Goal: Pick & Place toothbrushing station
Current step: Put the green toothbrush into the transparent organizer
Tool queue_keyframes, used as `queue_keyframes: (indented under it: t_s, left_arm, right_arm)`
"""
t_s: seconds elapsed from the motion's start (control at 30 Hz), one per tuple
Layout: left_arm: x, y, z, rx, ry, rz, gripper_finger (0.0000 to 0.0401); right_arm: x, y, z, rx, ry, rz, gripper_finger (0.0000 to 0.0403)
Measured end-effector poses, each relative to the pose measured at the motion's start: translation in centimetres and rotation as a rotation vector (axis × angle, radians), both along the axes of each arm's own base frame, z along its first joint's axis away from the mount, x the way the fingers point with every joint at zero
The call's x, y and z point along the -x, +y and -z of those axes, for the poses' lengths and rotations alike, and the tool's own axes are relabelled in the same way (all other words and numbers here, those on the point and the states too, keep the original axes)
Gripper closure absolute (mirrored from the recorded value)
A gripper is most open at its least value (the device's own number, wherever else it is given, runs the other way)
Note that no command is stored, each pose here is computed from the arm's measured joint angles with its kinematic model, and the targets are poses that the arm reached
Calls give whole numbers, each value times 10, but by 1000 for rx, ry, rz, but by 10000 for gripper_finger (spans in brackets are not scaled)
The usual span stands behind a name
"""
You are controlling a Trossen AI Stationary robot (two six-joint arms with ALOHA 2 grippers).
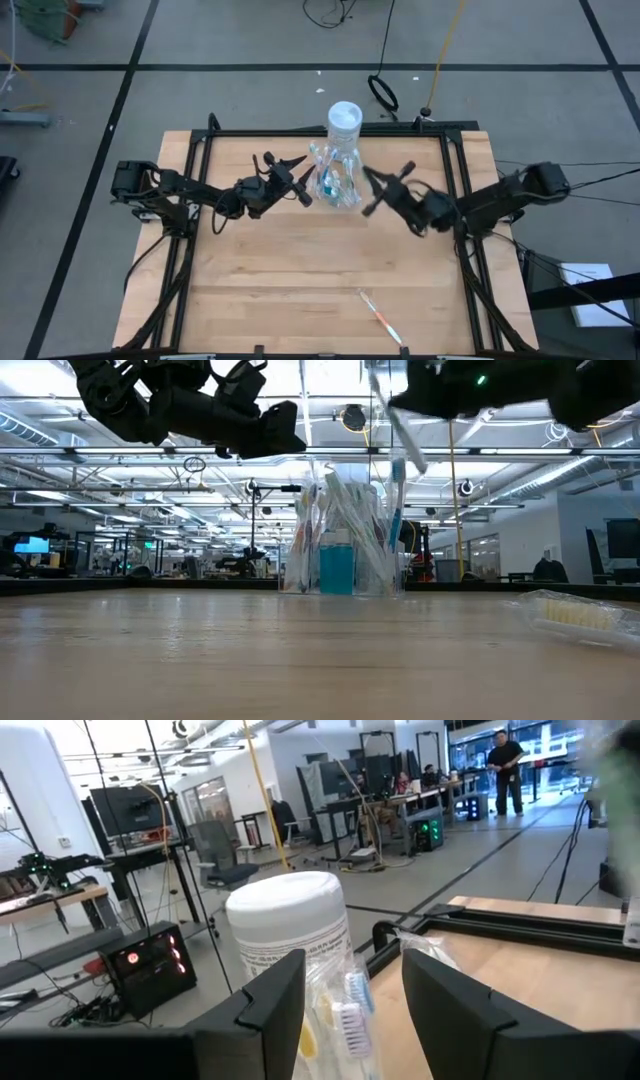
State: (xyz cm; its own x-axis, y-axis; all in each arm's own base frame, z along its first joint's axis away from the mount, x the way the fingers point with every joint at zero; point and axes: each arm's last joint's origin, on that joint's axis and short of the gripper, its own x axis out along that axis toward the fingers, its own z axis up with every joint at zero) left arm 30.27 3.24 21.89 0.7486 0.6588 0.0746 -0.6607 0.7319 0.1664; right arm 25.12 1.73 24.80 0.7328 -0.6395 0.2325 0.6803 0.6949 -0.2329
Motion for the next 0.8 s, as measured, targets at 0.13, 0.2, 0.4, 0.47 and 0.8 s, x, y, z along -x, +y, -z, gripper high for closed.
queue_keyframes:
  t_s: [0.13, 0.2, 0.4, 0.47, 0.8]
  left_arm:
    - [0, 0, 0, 0, -3, 0, 226]
    - [0, 0, 0, 0, -3, 0, 226]
    - [0, 0, 0, 0, -3, 0, 226]
    - [0, 0, 0, 0, 2, 0, 226]
    - [0, -2, 1, 3, 10, 8, 226]
  right_arm:
    - [-9, -34, 17, -73, 28, 57, 403]
    - [-14, -46, 26, -117, 18, 25, 403]
    - [-25, -65, 49, -196, 4, -50, 403]
    - [-26, -69, 55, -205, 20, -33, 403]
    - [-36, -72, 86, -268, 40, -31, 403]
